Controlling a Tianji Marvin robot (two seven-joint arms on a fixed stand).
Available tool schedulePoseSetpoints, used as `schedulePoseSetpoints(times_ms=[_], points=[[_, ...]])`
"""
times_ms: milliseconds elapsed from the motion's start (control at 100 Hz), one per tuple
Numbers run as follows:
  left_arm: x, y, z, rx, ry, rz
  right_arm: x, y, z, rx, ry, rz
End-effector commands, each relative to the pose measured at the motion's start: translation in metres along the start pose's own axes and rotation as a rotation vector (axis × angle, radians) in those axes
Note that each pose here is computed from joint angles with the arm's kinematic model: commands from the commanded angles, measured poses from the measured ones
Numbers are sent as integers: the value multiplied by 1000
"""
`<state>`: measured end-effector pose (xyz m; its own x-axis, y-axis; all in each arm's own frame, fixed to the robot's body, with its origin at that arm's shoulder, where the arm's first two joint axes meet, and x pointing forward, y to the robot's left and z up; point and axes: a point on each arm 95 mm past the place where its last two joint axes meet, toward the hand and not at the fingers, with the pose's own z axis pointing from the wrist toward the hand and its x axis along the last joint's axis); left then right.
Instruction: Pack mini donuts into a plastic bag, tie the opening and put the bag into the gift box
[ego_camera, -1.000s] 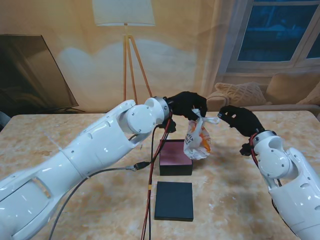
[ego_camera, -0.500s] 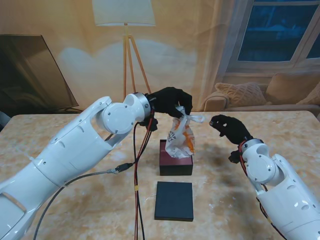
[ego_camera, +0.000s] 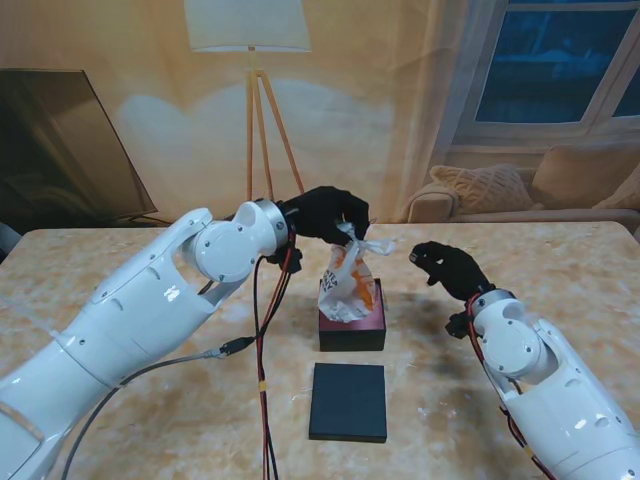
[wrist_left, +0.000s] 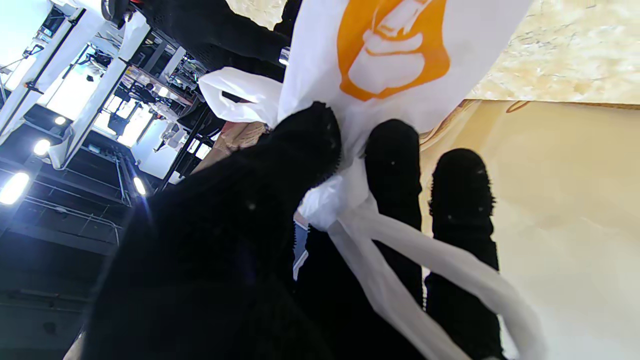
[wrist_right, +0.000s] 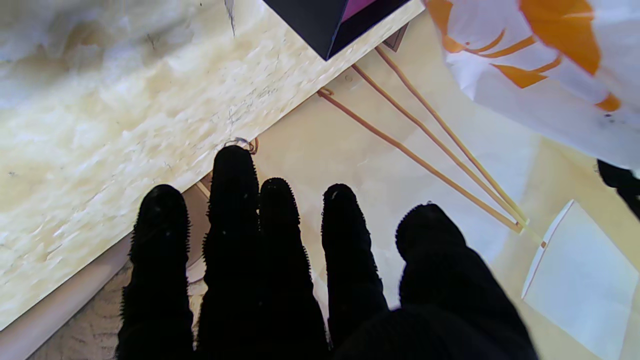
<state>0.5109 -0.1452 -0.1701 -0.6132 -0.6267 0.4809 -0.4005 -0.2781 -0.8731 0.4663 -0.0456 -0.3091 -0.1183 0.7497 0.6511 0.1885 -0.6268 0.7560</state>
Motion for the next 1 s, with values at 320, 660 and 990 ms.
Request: schedulePoseSetpoints(times_ms=[320,660,990], points=[[-15,30,6,-5,-43,-65,5,-14,1,41,7,-14],[-19,55,16,-40,-69,-109,2,-11,3,18,7,-30],[-26,89,16,-98,-61,-115,3,-10,2,7,12,-25]])
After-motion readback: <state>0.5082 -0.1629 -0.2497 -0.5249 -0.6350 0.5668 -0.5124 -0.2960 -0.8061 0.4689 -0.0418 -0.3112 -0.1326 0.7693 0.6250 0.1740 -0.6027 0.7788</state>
